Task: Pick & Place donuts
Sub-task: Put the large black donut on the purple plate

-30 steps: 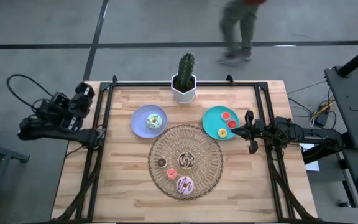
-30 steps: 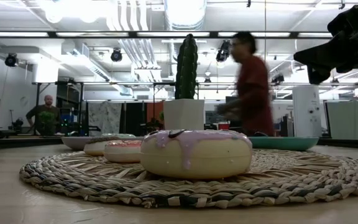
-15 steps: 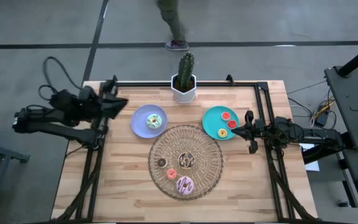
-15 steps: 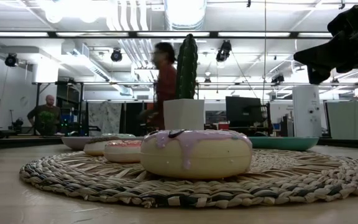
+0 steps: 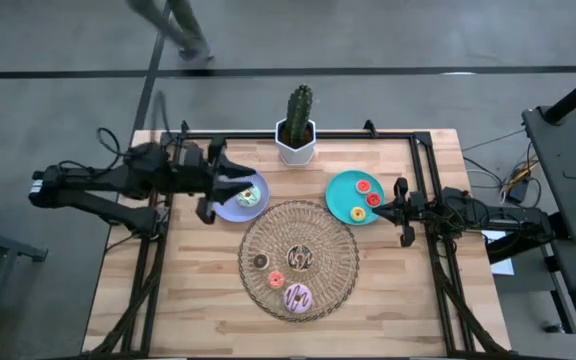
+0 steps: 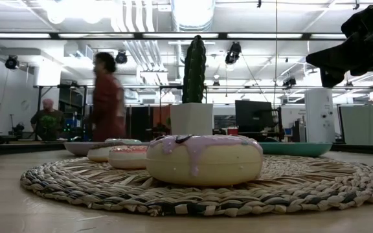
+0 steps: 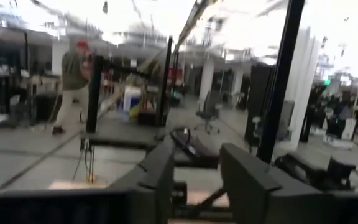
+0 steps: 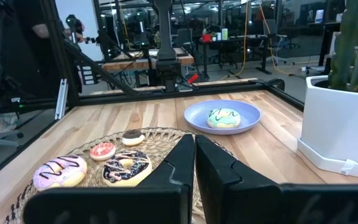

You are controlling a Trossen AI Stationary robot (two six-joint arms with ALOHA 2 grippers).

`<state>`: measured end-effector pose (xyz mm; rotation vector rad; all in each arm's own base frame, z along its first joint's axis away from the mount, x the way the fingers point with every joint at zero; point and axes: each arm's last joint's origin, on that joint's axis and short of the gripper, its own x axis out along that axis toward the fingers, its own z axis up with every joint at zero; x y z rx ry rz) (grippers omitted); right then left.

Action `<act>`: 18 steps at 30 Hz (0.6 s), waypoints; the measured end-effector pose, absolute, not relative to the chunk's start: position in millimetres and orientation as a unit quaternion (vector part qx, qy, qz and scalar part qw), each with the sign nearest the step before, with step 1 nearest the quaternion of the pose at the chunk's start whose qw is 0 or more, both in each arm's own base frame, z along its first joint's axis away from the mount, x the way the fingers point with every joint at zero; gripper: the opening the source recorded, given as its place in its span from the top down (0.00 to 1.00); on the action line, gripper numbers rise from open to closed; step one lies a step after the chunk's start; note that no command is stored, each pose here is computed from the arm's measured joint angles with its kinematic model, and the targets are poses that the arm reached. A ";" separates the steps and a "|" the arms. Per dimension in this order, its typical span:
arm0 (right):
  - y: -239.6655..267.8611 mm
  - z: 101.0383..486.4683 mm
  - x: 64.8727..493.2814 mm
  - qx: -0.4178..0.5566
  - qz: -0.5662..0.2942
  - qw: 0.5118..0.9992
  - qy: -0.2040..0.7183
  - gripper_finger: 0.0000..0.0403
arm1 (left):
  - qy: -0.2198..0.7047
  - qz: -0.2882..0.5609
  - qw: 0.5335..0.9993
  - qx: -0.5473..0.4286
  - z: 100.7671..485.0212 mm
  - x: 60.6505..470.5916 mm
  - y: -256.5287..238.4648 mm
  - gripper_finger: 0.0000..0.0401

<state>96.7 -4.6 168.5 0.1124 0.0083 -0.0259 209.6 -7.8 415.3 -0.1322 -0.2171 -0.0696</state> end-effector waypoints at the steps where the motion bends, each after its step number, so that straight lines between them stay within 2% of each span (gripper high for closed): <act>1: -4.6 168.5 96.7 0.056 -0.013 0.998 0.004 0.98 | -0.097 -0.034 0.992 -0.066 414.3 212.4 -7.9 0.70; 5: -4.6 168.5 96.7 0.056 -0.013 0.998 0.004 0.98 | -0.039 -0.030 0.997 -0.064 410.2 222.8 -8.2 0.57; 9: -4.6 168.5 96.7 0.056 -0.013 0.998 0.004 0.98 | 0.016 -0.026 0.998 -0.055 413.8 230.0 -8.4 0.50; 18: -4.6 168.5 96.7 0.056 -0.013 0.998 0.004 0.98 | 0.122 -0.022 0.992 -0.009 425.6 250.6 -8.6 0.47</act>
